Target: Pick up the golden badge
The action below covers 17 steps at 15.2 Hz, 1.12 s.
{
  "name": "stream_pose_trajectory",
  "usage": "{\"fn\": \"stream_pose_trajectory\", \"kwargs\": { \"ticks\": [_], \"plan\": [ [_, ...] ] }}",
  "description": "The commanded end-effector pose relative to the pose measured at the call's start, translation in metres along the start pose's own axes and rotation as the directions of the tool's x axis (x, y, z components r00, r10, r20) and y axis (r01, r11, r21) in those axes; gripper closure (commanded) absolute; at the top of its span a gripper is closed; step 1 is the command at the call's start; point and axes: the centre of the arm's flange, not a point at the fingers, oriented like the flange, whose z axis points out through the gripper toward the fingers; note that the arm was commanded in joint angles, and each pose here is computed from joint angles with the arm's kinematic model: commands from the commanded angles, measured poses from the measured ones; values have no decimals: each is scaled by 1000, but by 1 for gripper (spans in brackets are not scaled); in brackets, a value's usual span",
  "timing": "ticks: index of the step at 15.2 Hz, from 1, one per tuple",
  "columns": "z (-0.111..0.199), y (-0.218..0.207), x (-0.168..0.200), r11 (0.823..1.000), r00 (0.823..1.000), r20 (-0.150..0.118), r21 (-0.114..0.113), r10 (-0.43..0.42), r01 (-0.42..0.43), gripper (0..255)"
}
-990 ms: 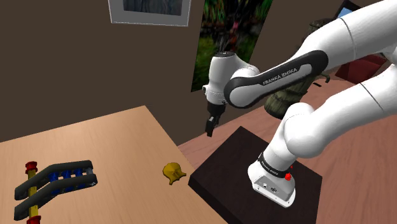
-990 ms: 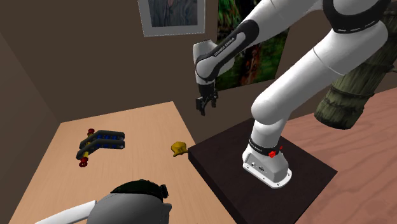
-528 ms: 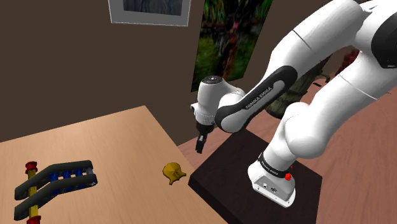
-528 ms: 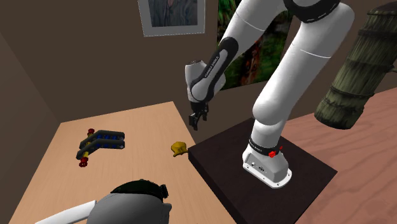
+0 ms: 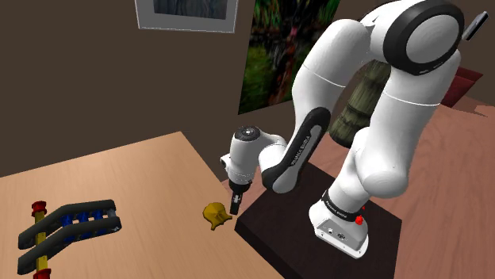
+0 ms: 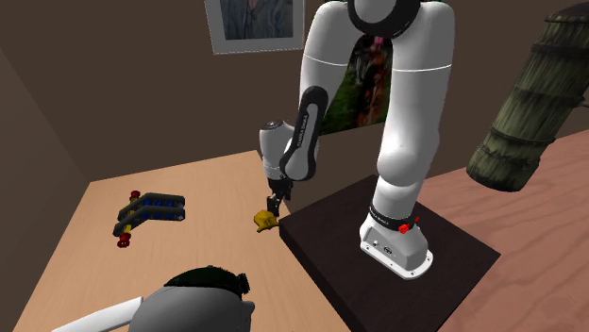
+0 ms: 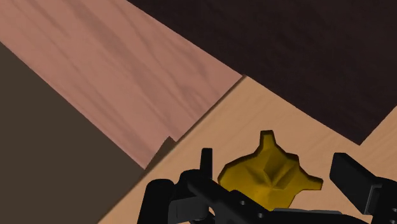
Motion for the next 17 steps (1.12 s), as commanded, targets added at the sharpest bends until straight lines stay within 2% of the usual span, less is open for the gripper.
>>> {"fn": "stream_pose_trajectory", "kwargs": {
  "ticks": [1,11,12,17],
  "plan": [
    [24,-14,4,999,999,-11,0,-41,41,0],
    [69,-19,8,999,999,-13,-1,-51,51,0],
    [68,-19,7,999,999,-13,-1,-51,51,255],
    [69,-18,7,999,999,-13,-1,-51,51,255]
  ]
}}
